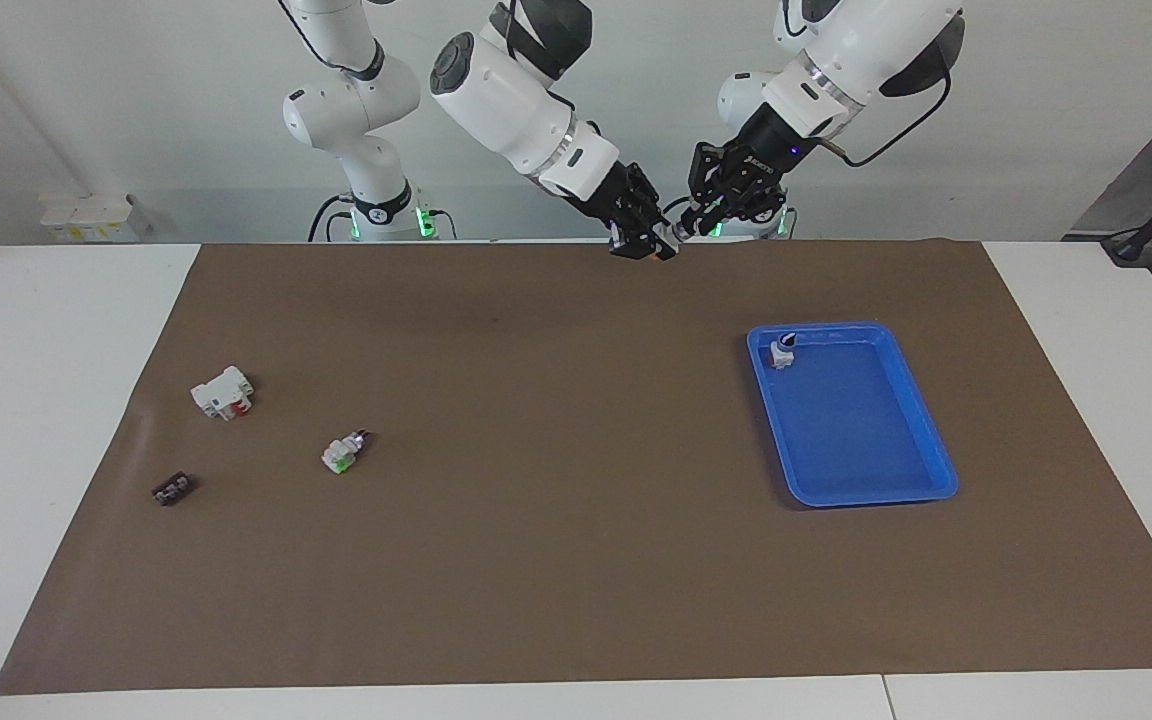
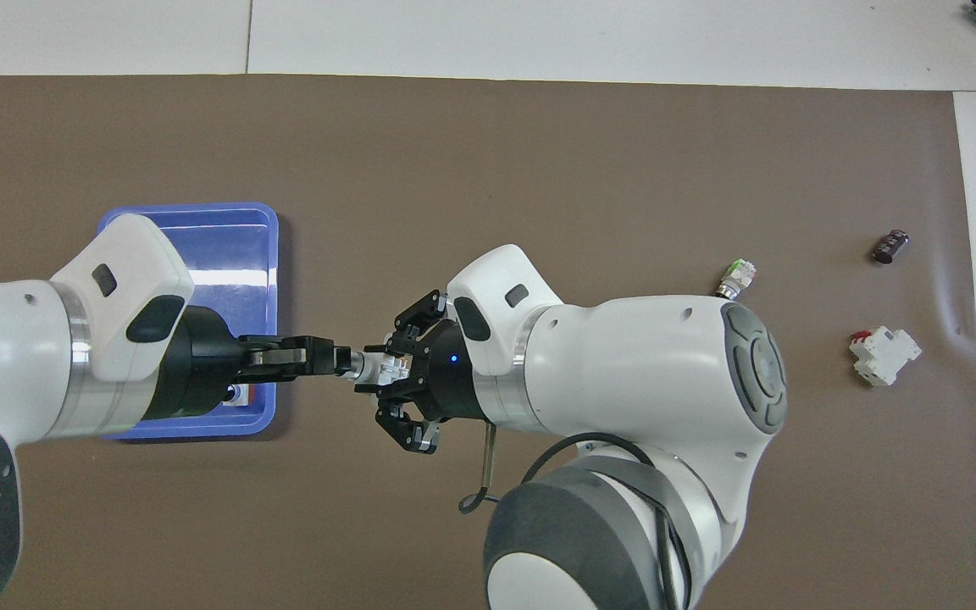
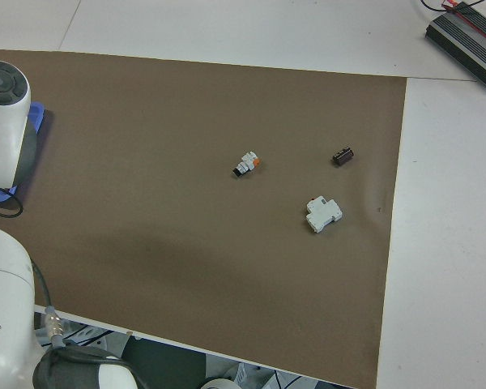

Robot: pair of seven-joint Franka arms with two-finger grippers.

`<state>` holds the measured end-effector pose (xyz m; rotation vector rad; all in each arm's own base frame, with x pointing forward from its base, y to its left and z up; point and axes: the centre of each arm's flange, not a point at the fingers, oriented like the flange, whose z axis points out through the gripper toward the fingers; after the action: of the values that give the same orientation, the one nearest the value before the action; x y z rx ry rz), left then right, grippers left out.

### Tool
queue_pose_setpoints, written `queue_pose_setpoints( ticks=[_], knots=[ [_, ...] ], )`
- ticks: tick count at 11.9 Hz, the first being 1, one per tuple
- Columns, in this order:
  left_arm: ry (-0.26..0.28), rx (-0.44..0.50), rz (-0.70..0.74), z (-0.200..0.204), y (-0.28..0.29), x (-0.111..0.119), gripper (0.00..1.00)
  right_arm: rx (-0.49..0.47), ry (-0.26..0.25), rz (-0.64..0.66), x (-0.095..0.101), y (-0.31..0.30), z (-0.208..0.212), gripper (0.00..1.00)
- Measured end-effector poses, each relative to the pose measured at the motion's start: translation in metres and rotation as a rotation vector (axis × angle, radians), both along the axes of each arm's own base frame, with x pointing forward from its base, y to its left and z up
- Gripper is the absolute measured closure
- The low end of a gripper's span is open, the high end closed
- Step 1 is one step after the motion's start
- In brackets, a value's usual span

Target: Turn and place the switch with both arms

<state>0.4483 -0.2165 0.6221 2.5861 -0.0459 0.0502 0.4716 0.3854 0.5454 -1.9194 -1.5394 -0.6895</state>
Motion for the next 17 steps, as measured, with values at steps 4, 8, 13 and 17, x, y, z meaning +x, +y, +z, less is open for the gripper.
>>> queue_pose_setpoints(
  ticks=[4, 8, 13, 17],
  knots=[
    [-0.002, -0.005, 0.000, 0.0013, -0.0009, -0.0011, 0.90, 0.000, 0.000, -0.002, 0.0005, -0.0015, 0.0005, 0.67],
    [-0.002, -0.005, 0.000, 0.0013, -0.0009, -0.0012, 0.90, 0.000, 0.000, -0.002, 0.0004, -0.0014, 0.0006, 0.67],
    [0.086, -0.006, 0.135, 0.0006, -0.0024, -0.0021, 0.90, -0.001, 0.003, 0.000, -0.0002, -0.0023, 0.0000, 0.67],
    [0.252, -0.006, 0.379, -0.0005, -0.0026, -0.0037, 0.90, -0.004, 0.010, 0.007, -0.0021, -0.0024, -0.0005, 0.67]
  ],
)
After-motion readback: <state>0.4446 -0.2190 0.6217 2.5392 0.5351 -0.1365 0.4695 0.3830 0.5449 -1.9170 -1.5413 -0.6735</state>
